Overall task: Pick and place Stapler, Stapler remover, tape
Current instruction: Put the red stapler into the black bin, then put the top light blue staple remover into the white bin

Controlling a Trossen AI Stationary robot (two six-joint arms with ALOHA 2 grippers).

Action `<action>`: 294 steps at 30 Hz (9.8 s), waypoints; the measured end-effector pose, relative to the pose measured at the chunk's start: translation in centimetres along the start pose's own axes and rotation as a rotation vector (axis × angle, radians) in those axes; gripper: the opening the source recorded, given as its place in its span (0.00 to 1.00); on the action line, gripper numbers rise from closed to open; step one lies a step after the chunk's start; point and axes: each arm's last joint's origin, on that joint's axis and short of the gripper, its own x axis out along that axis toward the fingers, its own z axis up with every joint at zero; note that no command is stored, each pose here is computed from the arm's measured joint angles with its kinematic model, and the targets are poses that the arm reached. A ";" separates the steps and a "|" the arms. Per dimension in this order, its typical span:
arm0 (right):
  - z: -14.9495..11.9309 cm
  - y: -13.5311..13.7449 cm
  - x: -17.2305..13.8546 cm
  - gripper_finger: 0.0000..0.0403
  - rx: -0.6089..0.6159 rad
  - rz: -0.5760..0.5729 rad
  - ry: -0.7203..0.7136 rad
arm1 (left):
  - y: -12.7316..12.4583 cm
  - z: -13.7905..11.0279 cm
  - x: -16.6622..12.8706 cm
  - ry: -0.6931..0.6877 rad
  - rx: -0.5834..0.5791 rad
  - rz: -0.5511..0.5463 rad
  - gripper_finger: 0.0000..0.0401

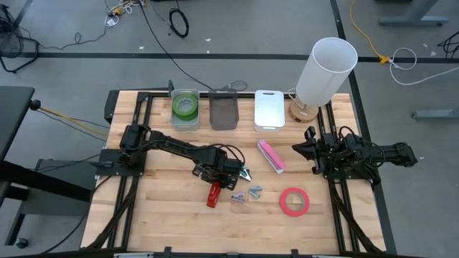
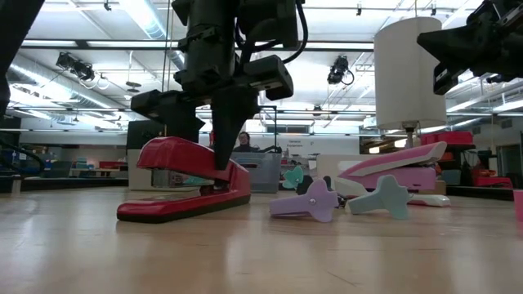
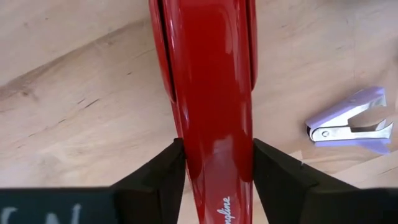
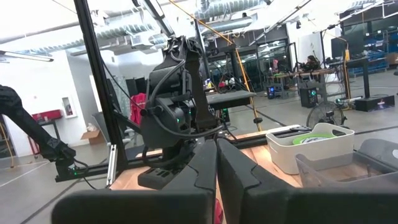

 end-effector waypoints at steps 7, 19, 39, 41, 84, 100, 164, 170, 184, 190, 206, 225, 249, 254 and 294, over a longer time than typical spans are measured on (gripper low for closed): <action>0.0 0.0 0.0 0.04 0.000 0.001 0.000 | 0.0 0.0 0.0 0.001 0.025 0.000 0.42; 0.0 0.0 0.0 0.04 0.000 0.000 0.000 | 0.0 0.0 0.0 0.007 0.032 -0.001 0.41; 0.0 0.0 0.0 0.04 0.000 0.000 0.000 | 1.5 1.3 -2.6 -0.043 0.045 0.034 0.41; 0.0 0.0 0.0 0.04 0.000 0.001 -0.001 | 1.7 1.8 -3.0 -0.050 0.033 0.026 0.41; 0.0 0.0 0.0 0.04 0.000 0.000 0.000 | 9.6 11.8 -19.9 -0.486 0.075 -0.051 0.36; 0.0 0.0 0.0 0.04 0.000 0.000 0.000 | 12.6 16.7 -21.5 -0.628 0.141 -0.075 0.36; 0.0 0.0 0.0 0.04 0.000 0.000 0.000 | 13.9 26.0 -10.8 -0.391 0.158 -0.039 0.53; 0.0 0.0 0.0 0.04 0.000 0.000 0.000 | 13.9 26.0 -10.8 -0.404 0.157 -0.031 0.56; 0.0 0.0 0.0 0.04 0.000 0.000 0.000 | 13.2 26.4 -12.6 -0.460 0.183 -0.063 0.55; 0.0 0.0 0.0 0.04 0.000 0.000 0.000 | 12.4 26.6 -14.9 -0.538 0.211 -0.080 0.55; 0.0 0.0 0.0 0.04 0.000 0.000 0.000 | 5.7 21.4 -15.3 -0.513 0.597 -0.070 0.55; 0.0 0.0 0.0 0.04 0.000 0.000 0.000 | 0.5 15.3 -13.3 -0.465 1.085 -0.017 0.55; 0.0 0.0 0.0 0.04 0.000 0.000 0.000 | -5.4 5.7 -11.2 -0.465 1.392 -0.092 0.55; 0.0 0.0 0.0 0.04 0.000 0.000 0.000 | -5.7 4.9 -10.9 -0.452 1.411 -0.090 0.55; 0.0 0.0 0.0 0.04 0.000 0.000 0.002 | -5.3 5.3 -6.5 -0.444 1.590 -0.043 0.51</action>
